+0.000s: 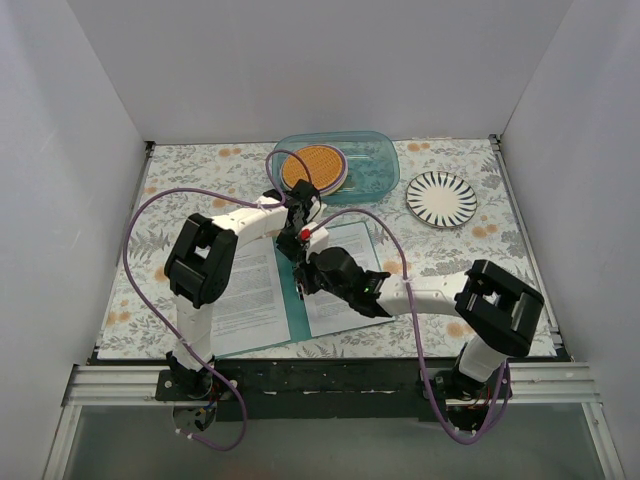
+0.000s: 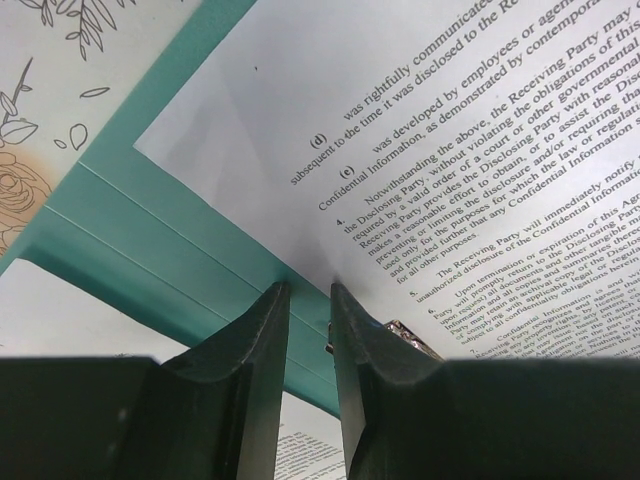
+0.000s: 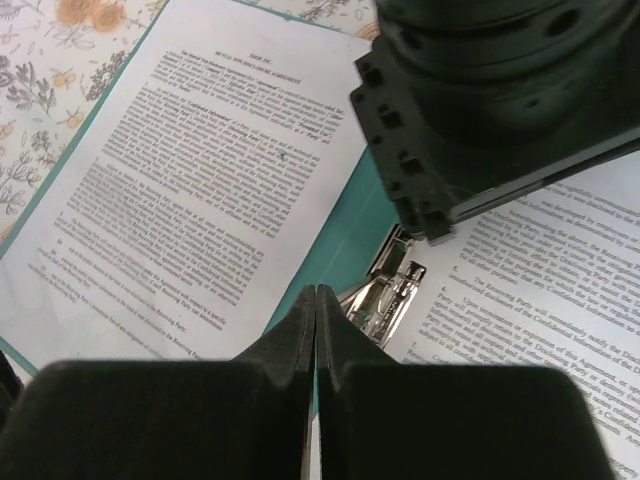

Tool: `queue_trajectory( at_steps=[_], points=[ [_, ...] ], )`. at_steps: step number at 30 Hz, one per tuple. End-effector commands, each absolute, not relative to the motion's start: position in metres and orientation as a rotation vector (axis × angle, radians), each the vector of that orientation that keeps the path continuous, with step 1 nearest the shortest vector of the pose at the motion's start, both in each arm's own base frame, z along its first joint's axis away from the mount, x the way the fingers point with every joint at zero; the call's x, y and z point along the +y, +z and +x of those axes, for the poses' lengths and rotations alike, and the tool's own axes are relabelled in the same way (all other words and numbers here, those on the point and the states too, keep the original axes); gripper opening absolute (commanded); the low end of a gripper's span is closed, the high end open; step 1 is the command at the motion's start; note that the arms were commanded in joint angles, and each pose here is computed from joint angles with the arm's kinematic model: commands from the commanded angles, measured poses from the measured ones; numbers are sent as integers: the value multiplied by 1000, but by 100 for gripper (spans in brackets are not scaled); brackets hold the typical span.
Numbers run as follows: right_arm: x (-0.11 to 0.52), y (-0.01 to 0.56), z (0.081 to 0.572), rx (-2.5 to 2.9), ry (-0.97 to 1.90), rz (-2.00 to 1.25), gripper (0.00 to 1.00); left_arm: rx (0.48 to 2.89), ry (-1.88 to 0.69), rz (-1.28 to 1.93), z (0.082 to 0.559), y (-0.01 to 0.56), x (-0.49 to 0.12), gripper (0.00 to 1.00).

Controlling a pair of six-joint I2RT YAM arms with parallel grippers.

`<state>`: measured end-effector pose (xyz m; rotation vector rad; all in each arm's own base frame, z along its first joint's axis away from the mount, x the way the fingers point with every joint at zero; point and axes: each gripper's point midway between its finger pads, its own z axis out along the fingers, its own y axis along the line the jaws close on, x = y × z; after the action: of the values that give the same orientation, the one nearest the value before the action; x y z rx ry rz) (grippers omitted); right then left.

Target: Put the files into the folder

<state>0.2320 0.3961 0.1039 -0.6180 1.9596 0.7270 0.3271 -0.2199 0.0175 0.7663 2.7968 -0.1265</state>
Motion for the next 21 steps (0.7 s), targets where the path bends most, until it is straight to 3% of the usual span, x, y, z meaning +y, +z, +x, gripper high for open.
queue_trajectory(
  at_steps=[1,21],
  points=[
    [415,126,234,1863,733,-652,1,2939,-138,816,298,-31,-213,23],
    [427,101,227,1895,762,-693,1,2944,-157,828,294,-33,-215,22]
  ],
)
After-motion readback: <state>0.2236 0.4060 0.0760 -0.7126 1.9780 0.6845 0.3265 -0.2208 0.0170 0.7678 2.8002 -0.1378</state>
